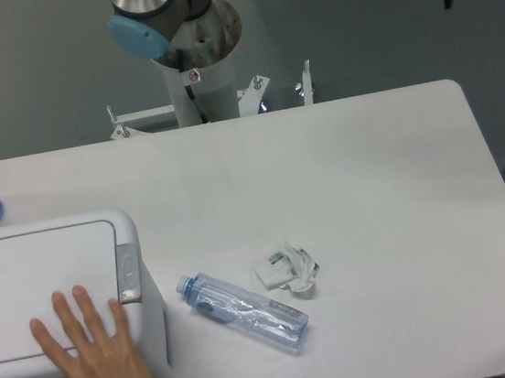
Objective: Open the trash can
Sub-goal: 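Move the gripper from above the table toward the white trash can, then lower the gripper onto the grey button beside the trash can lid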
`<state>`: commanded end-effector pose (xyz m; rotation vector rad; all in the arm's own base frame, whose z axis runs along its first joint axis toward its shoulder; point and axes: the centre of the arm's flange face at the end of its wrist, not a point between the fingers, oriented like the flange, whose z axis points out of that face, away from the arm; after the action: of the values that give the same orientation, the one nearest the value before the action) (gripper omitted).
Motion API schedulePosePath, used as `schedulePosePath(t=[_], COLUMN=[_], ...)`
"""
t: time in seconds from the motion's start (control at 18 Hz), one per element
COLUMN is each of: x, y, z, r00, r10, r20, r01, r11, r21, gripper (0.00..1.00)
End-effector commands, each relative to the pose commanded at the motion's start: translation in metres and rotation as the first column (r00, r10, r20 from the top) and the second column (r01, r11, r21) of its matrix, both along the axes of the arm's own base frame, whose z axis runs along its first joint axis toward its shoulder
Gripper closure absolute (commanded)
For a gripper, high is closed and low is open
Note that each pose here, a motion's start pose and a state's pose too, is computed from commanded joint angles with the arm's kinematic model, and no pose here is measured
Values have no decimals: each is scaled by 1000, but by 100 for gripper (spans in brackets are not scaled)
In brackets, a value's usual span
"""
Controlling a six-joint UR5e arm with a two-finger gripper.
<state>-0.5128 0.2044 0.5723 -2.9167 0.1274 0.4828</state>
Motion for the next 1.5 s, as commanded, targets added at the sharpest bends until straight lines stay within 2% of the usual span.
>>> schedulePosePath(t=[0.28, 0.39, 0.56, 0.72, 0.89, 0.94, 1.06, 1.17, 1.22, 1.33, 1.44, 1.5], x=[1, 6, 20, 37, 65, 71, 88, 114, 123, 137, 155, 159], y=[3, 14, 43, 77, 132, 144, 172, 217, 232, 258, 293, 304], z=[0, 1, 2, 1, 0, -3, -7, -16, -23, -35, -38, -40], r00=[1000, 999, 996, 982, 983, 977, 951, 940, 923, 873, 848, 826], r10=[5, 41, 82, 174, 163, 189, 261, 275, 306, 386, 391, 392], r20=[3, 14, 34, 78, 80, 103, 164, 204, 234, 299, 358, 405], r01=[-5, -42, -84, -181, -174, -204, -289, -316, -356, -456, -499, -529], r11=[1000, 999, 995, 978, 974, 966, 940, 926, 911, 863, 818, 788], r21=[5, 24, 51, 100, 145, 158, 183, 207, 211, 219, 288, 314], gripper=[0, 0, 0, 0, 0, 0, 0, 0, 0, 0, 0, 0])
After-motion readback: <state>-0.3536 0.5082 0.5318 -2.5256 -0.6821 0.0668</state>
